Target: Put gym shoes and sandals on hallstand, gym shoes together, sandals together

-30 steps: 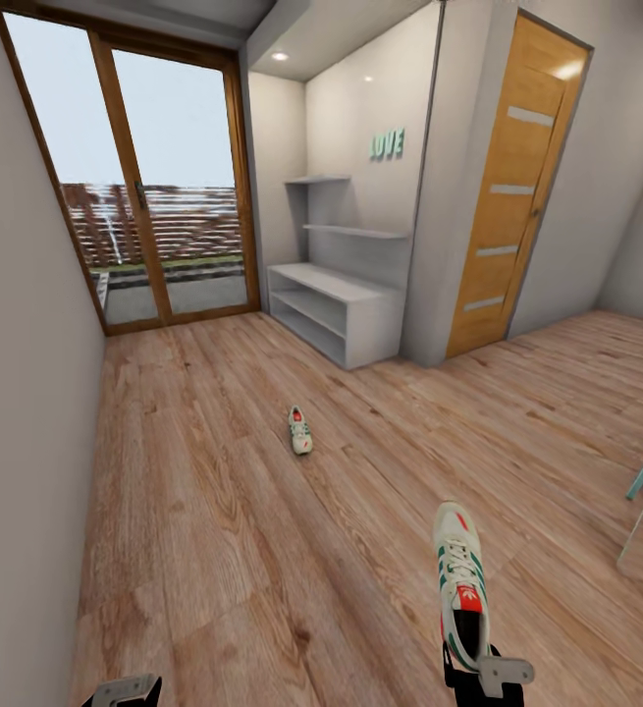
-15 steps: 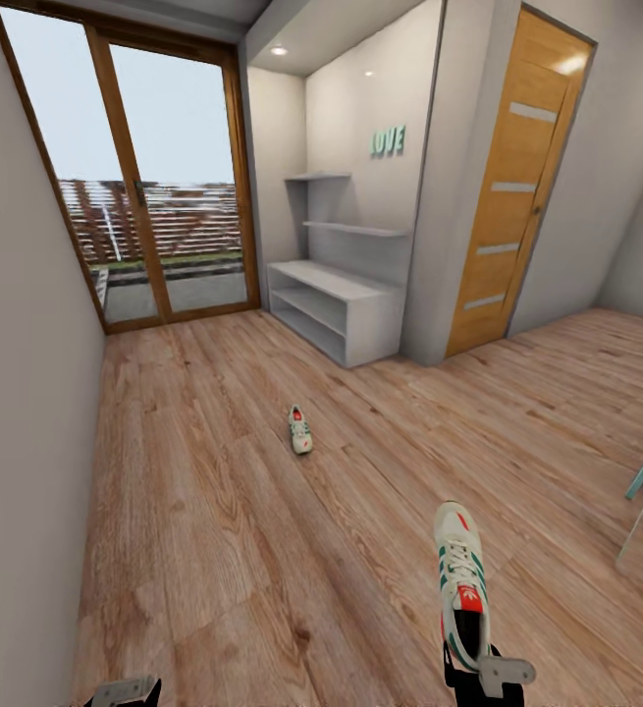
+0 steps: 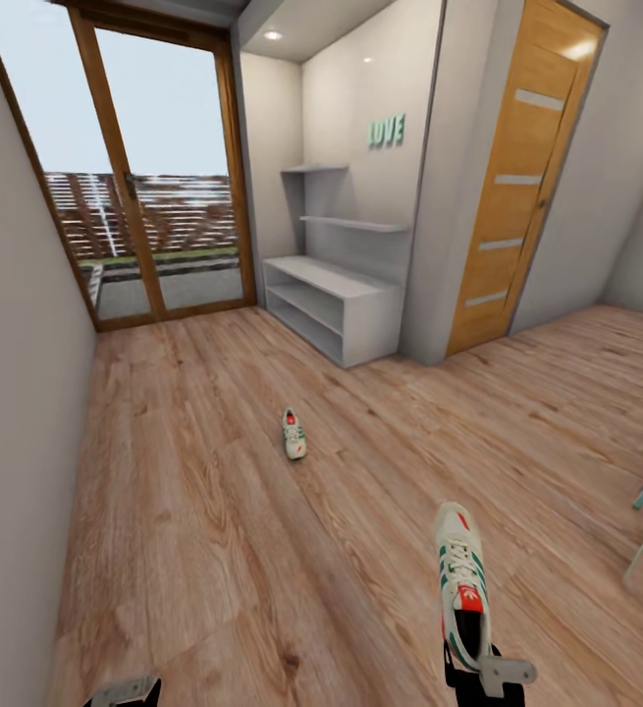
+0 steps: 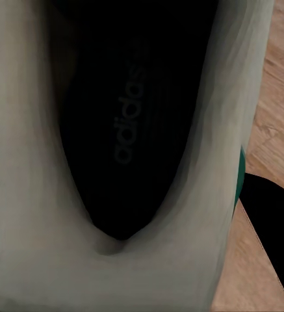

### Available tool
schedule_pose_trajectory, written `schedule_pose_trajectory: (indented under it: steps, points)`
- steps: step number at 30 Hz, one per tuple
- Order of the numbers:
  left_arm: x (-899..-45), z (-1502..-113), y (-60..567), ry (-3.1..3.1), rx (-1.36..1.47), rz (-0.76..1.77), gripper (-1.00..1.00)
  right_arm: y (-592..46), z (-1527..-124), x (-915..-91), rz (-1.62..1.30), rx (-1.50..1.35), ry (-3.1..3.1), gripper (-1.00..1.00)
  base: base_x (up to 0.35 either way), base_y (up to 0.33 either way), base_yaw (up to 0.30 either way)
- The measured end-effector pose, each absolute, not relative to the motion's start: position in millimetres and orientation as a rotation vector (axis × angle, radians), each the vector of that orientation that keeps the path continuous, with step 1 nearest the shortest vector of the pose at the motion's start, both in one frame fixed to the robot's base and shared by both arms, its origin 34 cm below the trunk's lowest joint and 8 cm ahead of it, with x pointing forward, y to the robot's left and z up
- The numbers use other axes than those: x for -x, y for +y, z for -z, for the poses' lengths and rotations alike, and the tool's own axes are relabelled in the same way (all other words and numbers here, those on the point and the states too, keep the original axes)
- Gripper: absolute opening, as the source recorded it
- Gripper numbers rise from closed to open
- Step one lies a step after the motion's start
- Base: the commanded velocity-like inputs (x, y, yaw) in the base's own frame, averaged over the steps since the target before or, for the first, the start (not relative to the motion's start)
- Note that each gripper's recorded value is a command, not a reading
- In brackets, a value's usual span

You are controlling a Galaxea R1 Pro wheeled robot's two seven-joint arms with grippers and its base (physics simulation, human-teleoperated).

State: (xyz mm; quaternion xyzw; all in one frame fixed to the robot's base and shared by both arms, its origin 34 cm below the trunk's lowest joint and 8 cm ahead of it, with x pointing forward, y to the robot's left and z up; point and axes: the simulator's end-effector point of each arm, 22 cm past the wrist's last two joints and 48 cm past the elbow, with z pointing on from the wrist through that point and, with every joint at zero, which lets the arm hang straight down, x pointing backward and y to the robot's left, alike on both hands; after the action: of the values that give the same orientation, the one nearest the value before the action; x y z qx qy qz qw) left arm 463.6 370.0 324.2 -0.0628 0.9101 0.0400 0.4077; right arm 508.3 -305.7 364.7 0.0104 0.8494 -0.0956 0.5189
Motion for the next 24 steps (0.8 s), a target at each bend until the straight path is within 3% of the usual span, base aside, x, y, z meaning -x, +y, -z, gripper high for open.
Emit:
schedule_pose_trajectory:
  steps: [13, 24]
  points:
    - [-463.0, -324.2, 371.7, 2.294, 0.165, -0.103, 1.00, -304.7, -364.3, -507.9, 0.228, -0.026, 2.039, -1.00, 0.331, -0.046, 0.008]
    - [-461.6, -322.6, 371.8, 2.299, 0.166, -0.104, 1.00, -304.4, -362.3, -506.7, 0.227, -0.023, 2.044, -1.00, 0.340, 0.000, 0.207]
